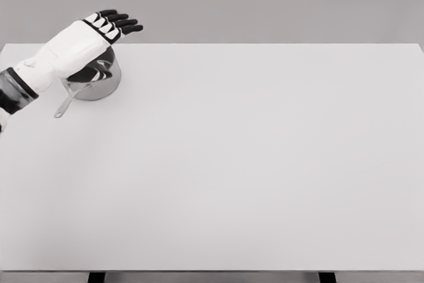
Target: Rotate pot handle
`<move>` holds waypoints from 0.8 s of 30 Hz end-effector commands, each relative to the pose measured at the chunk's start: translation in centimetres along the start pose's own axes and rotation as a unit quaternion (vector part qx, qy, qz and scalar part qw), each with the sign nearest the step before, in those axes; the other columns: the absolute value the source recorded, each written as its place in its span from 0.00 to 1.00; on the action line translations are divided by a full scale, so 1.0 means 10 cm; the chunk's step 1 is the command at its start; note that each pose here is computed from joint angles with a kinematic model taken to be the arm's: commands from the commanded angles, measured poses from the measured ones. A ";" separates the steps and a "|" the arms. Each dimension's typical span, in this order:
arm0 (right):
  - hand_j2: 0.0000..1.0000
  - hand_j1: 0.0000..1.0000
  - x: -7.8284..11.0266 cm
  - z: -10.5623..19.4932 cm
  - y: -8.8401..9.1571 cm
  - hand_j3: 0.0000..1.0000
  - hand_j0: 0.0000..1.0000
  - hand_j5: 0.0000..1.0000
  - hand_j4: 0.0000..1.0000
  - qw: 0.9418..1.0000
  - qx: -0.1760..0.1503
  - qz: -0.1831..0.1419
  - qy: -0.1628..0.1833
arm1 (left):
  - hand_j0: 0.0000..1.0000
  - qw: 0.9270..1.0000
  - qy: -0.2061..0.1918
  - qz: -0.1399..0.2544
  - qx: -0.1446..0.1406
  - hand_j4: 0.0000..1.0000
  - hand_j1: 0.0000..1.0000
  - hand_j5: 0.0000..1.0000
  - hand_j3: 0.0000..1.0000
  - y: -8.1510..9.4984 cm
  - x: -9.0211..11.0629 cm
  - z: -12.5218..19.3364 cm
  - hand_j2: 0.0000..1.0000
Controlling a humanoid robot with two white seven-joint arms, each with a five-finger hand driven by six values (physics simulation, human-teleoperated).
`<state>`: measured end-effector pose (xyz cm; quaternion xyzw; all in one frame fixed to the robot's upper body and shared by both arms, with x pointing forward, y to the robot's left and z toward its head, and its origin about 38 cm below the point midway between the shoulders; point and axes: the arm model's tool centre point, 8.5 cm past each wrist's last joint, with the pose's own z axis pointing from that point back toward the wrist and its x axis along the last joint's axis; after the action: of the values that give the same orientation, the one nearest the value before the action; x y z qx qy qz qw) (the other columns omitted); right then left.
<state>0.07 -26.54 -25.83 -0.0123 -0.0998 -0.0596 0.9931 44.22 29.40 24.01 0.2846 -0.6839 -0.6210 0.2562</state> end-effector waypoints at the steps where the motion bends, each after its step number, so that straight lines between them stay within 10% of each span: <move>1: 1.00 1.00 0.00 0.00 0.00 1.00 1.00 1.00 1.00 1.000 0.000 0.000 0.000 | 1.00 1.000 0.010 0.005 -0.019 1.00 1.00 1.00 1.00 -0.27 0.04 -0.13 1.00; 12: 1.00 1.00 0.00 0.00 0.00 1.00 1.00 1.00 1.00 1.000 0.000 -0.001 0.000 | 1.00 0.997 0.039 0.045 -0.054 1.00 1.00 1.00 1.00 -0.72 -0.02 -0.17 1.00; 24: 1.00 1.00 0.00 0.00 0.00 1.00 1.00 1.00 1.00 1.000 0.000 0.000 0.000 | 1.00 0.995 0.052 0.047 -0.068 1.00 1.00 1.00 1.00 -0.81 -0.08 -0.05 1.00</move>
<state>0.07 -26.54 -25.83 -0.0123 -0.0997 -0.0597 0.9931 45.66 28.78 15.97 0.2652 -0.6377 -0.6405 0.3358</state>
